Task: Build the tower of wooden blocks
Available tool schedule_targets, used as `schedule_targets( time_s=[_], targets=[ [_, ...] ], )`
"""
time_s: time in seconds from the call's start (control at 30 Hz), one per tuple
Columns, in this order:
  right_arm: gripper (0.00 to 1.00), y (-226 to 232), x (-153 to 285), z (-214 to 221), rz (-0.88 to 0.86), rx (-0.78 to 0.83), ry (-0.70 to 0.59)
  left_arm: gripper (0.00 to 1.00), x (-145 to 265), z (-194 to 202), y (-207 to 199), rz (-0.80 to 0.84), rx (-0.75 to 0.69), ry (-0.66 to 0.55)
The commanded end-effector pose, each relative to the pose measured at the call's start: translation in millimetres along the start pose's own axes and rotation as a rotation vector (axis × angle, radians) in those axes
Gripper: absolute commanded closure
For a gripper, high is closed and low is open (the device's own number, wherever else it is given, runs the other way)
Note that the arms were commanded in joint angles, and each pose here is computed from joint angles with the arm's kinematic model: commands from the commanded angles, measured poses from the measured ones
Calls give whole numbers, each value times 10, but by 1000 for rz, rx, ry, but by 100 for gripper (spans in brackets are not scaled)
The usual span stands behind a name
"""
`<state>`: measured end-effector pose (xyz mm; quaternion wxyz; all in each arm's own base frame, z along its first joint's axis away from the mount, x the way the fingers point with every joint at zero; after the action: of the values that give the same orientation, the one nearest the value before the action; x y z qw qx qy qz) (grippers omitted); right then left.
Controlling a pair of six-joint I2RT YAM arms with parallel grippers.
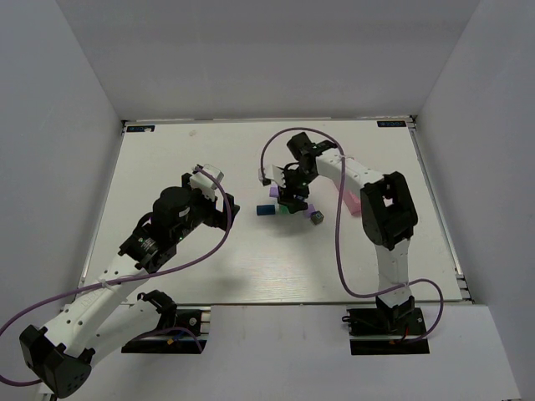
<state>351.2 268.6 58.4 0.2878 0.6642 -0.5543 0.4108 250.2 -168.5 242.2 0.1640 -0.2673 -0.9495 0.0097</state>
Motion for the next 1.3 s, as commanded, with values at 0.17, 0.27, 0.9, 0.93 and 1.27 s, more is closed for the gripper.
schedule_targets(
  time_s=[0.17,0.27,0.9,0.93,1.27],
  targets=[
    [15,148,674,-443,71,30,-137,0,31,-36,13,-3,-10,-23],
    [15,161,823,-486,130,-6,-159,0,51,-57,11,-2,-10,-32],
    [51,17,606,216,272,-419,-55,0,23,7,9,-1,-2,-13],
    [48,19,573,236,267,-415,-44,0,23,7,9,-1,-2,-13],
    [43,-105,429,333,265,-405,-13,0,23,7,9,-1,-2,-13]
  ],
)
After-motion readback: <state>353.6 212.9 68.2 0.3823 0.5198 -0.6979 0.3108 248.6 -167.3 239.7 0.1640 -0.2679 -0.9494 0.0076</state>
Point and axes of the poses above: each gripper's point midway between its finger pads, its own x axis back along the fingers, its own y axis along the line the jaws close on, z = x × y, the point moved 1 cm from there along x, back along the fingers, and after that the axes turned 5 degrees about x, right-handed, at the moved point
